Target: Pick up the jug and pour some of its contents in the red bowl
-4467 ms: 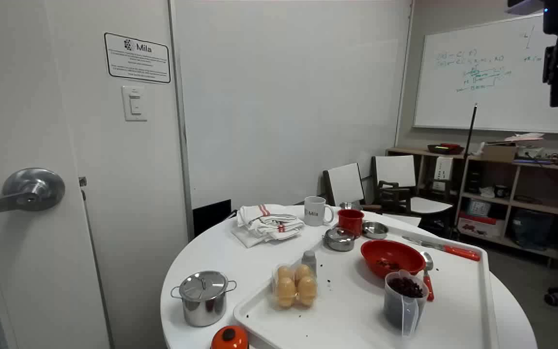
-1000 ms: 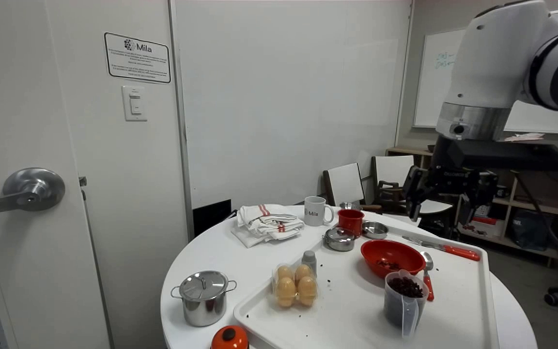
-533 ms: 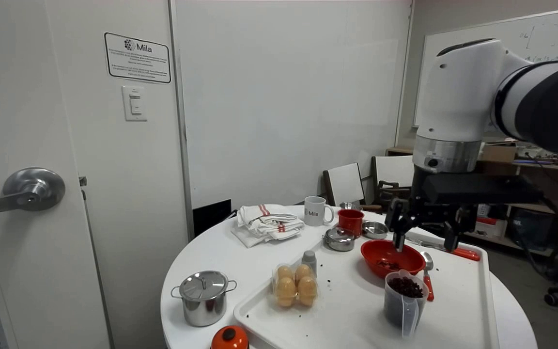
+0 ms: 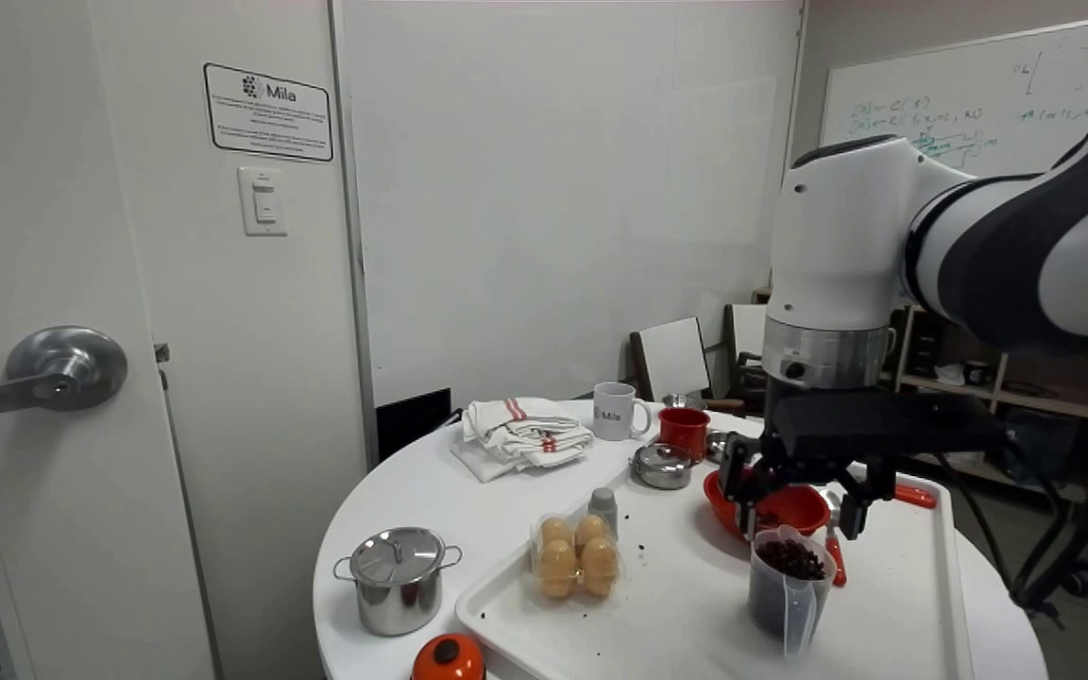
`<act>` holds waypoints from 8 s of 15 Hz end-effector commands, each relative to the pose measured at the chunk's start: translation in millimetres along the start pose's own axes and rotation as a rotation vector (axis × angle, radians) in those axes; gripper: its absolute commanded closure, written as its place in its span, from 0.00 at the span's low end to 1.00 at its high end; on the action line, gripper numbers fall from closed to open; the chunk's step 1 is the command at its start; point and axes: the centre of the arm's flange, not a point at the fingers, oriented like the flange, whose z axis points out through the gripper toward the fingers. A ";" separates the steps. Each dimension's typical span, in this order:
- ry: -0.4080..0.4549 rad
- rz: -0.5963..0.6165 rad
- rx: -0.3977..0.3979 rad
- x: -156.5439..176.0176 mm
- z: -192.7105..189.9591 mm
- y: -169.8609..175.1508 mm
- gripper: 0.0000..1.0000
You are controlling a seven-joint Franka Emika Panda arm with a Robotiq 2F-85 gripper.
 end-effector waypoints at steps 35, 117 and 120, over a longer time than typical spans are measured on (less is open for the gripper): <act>-0.102 0.069 -0.144 4.2 60.0 -15.8 0.90; -1.451 0.156 0.067 314.5 4.0 55.1 0.88; -1.448 0.154 0.071 313.9 3.7 53.7 0.88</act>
